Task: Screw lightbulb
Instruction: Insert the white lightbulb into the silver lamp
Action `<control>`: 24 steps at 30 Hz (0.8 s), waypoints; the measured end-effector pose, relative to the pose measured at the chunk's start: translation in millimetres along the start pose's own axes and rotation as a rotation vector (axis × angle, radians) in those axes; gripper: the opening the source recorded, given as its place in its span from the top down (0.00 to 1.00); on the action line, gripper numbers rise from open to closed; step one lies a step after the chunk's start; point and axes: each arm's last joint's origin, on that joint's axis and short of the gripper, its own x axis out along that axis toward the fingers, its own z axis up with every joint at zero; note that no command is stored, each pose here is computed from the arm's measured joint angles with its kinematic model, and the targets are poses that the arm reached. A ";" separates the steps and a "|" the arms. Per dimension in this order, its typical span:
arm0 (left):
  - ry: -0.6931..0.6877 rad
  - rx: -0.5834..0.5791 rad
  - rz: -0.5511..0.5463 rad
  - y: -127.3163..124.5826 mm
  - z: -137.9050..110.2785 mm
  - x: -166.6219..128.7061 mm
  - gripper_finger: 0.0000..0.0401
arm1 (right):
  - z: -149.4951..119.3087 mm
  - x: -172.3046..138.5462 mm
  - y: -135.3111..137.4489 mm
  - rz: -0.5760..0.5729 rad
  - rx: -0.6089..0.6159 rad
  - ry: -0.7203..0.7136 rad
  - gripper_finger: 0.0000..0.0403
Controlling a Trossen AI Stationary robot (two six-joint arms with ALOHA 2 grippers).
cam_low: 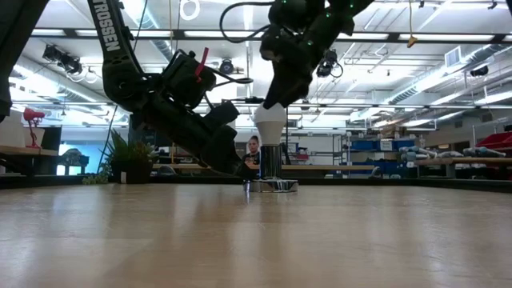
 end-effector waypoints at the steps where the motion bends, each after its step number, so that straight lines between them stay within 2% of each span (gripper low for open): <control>1: 0.000 0.000 0.000 0.0 0.0 0.0 0.99 | -0.3 -0.1 0.5 -0.013 0.041 0.004 0.33; 6: 0.000 0.000 0.000 0.0 0.0 0.0 0.99 | -3.9 4.1 6.6 -0.080 0.318 0.043 0.36; 9: -0.001 -0.001 0.000 0.0 0.1 0.0 0.99 | -4.3 4.8 13.6 -0.095 0.362 0.044 0.34; 17: 0.000 -0.007 0.000 0.0 0.0 0.0 0.99 | -3.0 -11.8 23.5 -0.113 0.243 0.004 0.18; 20: 0.000 -0.007 0.000 0.0 0.0 0.0 0.99 | 0.5 -23.9 23.5 -0.111 0.131 -0.027 0.13; 24: 0.000 -0.008 0.000 0.0 0.0 0.0 0.99 | 2.4 -24.6 23.5 -0.074 -0.035 -0.040 0.11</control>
